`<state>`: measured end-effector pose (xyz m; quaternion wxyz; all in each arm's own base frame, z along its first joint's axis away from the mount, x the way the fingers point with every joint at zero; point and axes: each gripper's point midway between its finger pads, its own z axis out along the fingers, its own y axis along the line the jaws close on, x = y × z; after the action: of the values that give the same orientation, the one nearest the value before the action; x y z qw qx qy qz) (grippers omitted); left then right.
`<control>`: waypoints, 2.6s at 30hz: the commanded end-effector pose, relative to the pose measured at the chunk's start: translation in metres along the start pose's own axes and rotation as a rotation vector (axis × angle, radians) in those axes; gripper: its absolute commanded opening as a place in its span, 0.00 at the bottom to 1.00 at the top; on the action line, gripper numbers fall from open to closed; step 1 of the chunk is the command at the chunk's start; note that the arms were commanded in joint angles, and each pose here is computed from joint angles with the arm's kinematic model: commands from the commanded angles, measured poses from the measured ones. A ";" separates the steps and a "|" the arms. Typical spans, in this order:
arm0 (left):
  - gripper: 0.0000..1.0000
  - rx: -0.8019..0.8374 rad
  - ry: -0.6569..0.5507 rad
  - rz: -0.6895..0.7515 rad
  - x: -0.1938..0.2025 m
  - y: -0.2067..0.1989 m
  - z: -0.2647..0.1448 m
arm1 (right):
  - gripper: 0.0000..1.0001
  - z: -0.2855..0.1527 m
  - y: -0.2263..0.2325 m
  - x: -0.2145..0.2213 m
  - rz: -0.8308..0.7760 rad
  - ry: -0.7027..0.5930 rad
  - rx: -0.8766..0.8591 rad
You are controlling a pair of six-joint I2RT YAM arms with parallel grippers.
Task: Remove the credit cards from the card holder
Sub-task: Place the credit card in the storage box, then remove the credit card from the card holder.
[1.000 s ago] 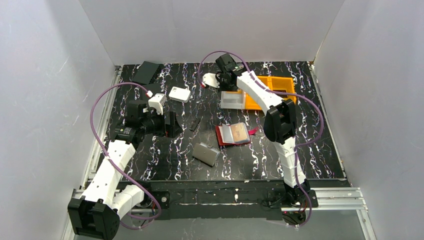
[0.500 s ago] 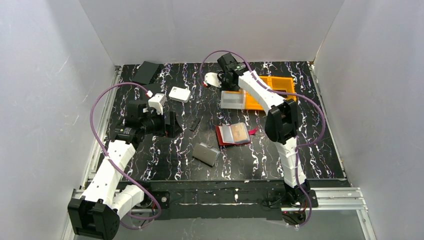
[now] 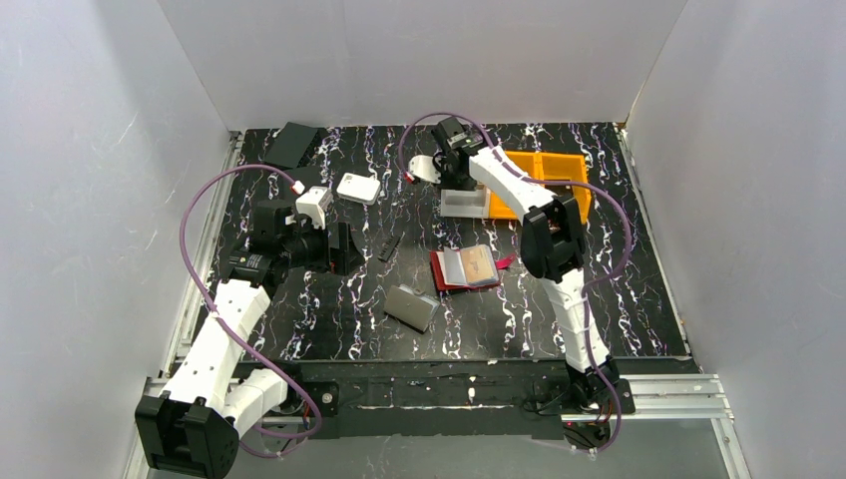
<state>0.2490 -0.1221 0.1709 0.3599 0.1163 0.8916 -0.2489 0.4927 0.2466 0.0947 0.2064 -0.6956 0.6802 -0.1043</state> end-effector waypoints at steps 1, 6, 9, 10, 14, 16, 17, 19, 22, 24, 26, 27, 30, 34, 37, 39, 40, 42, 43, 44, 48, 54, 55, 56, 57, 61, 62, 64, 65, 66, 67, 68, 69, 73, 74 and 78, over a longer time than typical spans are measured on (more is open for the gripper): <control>0.98 0.000 0.003 0.007 0.004 0.001 -0.002 | 0.06 0.002 -0.014 -0.005 0.005 -0.028 0.032; 0.98 0.001 0.008 0.004 0.004 0.001 -0.001 | 0.08 0.014 -0.014 -0.003 0.013 -0.036 0.024; 0.98 0.001 0.011 0.003 0.005 0.001 0.000 | 0.10 0.018 -0.014 -0.002 0.017 -0.039 0.024; 0.98 0.001 0.013 0.001 0.005 0.002 0.000 | 0.11 0.020 -0.015 -0.001 0.020 -0.042 0.024; 0.98 -0.002 0.017 0.001 0.005 0.003 0.001 | 0.13 0.024 -0.015 -0.002 0.023 -0.054 0.020; 0.98 -0.002 0.019 -0.001 0.005 0.003 0.002 | 0.13 0.026 -0.015 -0.002 0.025 -0.058 0.021; 0.98 -0.002 0.019 -0.002 0.005 0.003 0.002 | 0.14 0.027 -0.015 -0.003 0.027 -0.060 0.020; 0.98 -0.002 0.023 -0.002 0.006 0.003 0.002 | 0.15 0.029 -0.016 -0.002 0.029 -0.061 0.022; 0.98 -0.002 0.025 -0.004 0.007 0.003 0.003 | 0.18 0.031 -0.017 -0.002 0.032 -0.061 0.026; 0.98 -0.002 0.026 -0.005 0.007 0.003 0.003 | 0.19 0.030 -0.018 -0.002 0.032 -0.063 0.031; 0.98 -0.003 0.028 -0.005 0.007 0.004 0.003 | 0.21 0.030 -0.021 -0.003 0.034 -0.062 0.042; 0.98 -0.002 0.028 -0.004 0.007 0.003 0.003 | 0.22 0.029 -0.022 -0.003 0.036 -0.062 0.049; 0.98 -0.001 0.029 -0.007 0.007 0.003 0.004 | 0.28 0.025 -0.036 -0.001 0.054 -0.054 0.109; 0.98 0.002 0.030 -0.008 0.007 0.003 0.004 | 0.40 0.014 -0.061 0.000 0.104 -0.055 0.223; 0.98 0.003 0.031 -0.009 0.007 0.003 0.004 | 0.44 0.004 -0.080 0.001 0.135 -0.046 0.310; 0.98 0.005 0.030 -0.008 0.007 0.002 0.004 | 0.47 -0.003 -0.093 0.003 0.163 -0.036 0.377; 0.98 0.005 0.031 -0.010 0.007 0.002 0.004 | 0.49 -0.005 -0.098 0.004 0.171 -0.030 0.405; 0.98 0.006 0.031 -0.011 0.007 0.002 0.004 | 0.52 -0.010 -0.105 0.007 0.194 -0.018 0.448; 0.98 0.008 0.029 -0.011 0.007 0.002 0.004 | 0.53 -0.015 -0.108 0.007 0.205 -0.021 0.463; 0.98 0.009 0.029 -0.012 0.007 0.001 0.004 | 0.54 -0.020 -0.110 0.006 0.215 -0.028 0.472; 0.98 0.017 0.017 -0.051 0.004 -0.001 0.005 | 0.60 -0.044 -0.110 0.001 0.264 -0.078 0.468; 0.98 0.064 0.057 -0.193 0.007 -0.009 0.015 | 0.77 -0.111 -0.076 -0.014 0.411 -0.282 0.352; 0.98 0.112 0.051 -0.219 0.005 -0.017 0.016 | 0.79 -0.119 -0.061 -0.017 0.439 -0.334 0.297; 0.98 0.162 0.044 -0.245 0.002 -0.025 0.017 | 0.81 -0.133 -0.048 -0.016 0.470 -0.394 0.248; 0.98 0.212 0.040 -0.272 -0.002 -0.034 0.017 | 0.85 -0.140 -0.030 -0.018 0.499 -0.455 0.174; 0.98 0.349 0.016 -0.357 -0.018 -0.066 0.013 | 0.91 -0.173 0.044 0.002 0.656 -0.678 -0.106; 0.98 0.361 0.011 -0.347 -0.020 -0.075 0.013 | 0.91 -0.177 0.060 0.010 0.706 -0.720 -0.172; 0.98 0.374 0.018 -0.311 -0.018 -0.097 0.016 | 0.91 -0.178 0.087 0.025 0.815 -0.772 -0.272; 0.98 0.385 0.026 -0.293 -0.017 -0.109 0.018 | 0.90 -0.176 0.098 0.032 0.870 -0.785 -0.304; 0.97 0.397 0.036 -0.287 -0.016 -0.120 0.022 | 0.89 -0.173 0.107 0.039 0.908 -0.799 -0.327; 0.96 0.409 0.050 -0.282 -0.014 -0.131 0.027 | 0.88 -0.170 0.114 0.044 0.945 -0.813 -0.340; 0.94 0.415 0.058 -0.279 -0.013 -0.141 0.032 | 0.88 -0.165 0.115 0.050 0.987 -0.834 -0.328; 0.93 0.415 0.068 -0.277 -0.011 -0.150 0.039 | 0.87 -0.164 0.117 0.054 1.026 -0.857 -0.329; 0.91 0.372 0.110 -0.271 -0.004 -0.176 0.068 | 0.76 -0.150 0.124 0.068 1.172 -0.874 -0.320; 0.89 0.357 0.124 -0.274 -0.002 -0.180 0.076 | 0.72 -0.147 0.126 0.069 1.196 -0.870 -0.323; 0.82 0.262 0.150 -0.273 0.005 -0.186 0.110 | 0.53 -0.135 0.132 0.070 1.254 -0.877 -0.330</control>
<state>0.2129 -0.3203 0.1685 0.2015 0.0912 0.8736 -0.4335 0.3027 0.1502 0.1186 0.3096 -0.1878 0.8457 0.3920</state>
